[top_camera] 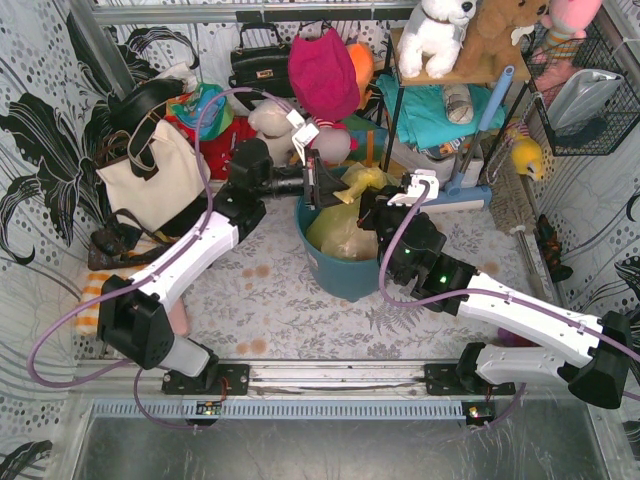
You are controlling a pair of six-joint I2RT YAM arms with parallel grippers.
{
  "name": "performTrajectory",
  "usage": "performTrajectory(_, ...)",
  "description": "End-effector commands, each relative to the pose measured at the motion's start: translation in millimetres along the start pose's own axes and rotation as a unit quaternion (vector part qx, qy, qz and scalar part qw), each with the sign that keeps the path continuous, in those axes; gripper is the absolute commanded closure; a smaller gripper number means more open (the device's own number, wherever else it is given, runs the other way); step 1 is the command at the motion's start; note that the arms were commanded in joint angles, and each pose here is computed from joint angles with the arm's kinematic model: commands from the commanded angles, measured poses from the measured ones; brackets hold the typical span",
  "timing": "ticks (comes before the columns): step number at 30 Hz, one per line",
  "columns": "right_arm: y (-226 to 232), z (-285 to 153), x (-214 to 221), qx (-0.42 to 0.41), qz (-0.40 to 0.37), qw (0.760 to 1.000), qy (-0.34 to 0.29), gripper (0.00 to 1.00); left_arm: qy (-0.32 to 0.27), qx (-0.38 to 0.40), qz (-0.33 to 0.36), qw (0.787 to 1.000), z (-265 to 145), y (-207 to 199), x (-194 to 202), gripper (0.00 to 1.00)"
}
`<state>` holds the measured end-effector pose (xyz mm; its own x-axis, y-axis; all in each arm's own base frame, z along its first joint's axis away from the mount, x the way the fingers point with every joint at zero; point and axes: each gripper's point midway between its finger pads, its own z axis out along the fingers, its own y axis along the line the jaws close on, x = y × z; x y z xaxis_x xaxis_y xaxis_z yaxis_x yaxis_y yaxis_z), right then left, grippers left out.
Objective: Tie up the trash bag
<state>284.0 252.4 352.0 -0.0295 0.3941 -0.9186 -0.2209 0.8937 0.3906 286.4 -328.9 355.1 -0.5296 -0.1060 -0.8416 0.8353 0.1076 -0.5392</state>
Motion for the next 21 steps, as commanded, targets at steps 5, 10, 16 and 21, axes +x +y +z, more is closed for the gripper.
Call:
performTrajectory(5,-2.2,0.2,-2.1,-0.010,0.023,0.999,-0.024,1.00,-0.005,-0.005,0.032,0.999,-11.5,-26.7,0.2,1.00)
performTrajectory(10,0.2,1.0,-4.5,-0.027,0.028,0.998,-0.046,1.00,0.018,-0.015,0.021,0.999,-12.9,-30.3,19.0,1.00)
performTrajectory(16,6.5,2.2,-8.9,-0.050,0.025,0.996,-0.071,1.00,0.033,-0.029,0.016,0.999,-16.1,-34.0,33.1,1.00)
performTrajectory(21,10.6,1.0,-15.1,-0.069,0.017,0.993,-0.098,1.00,0.041,-0.031,0.006,0.999,-17.6,-36.6,43.2,1.00)
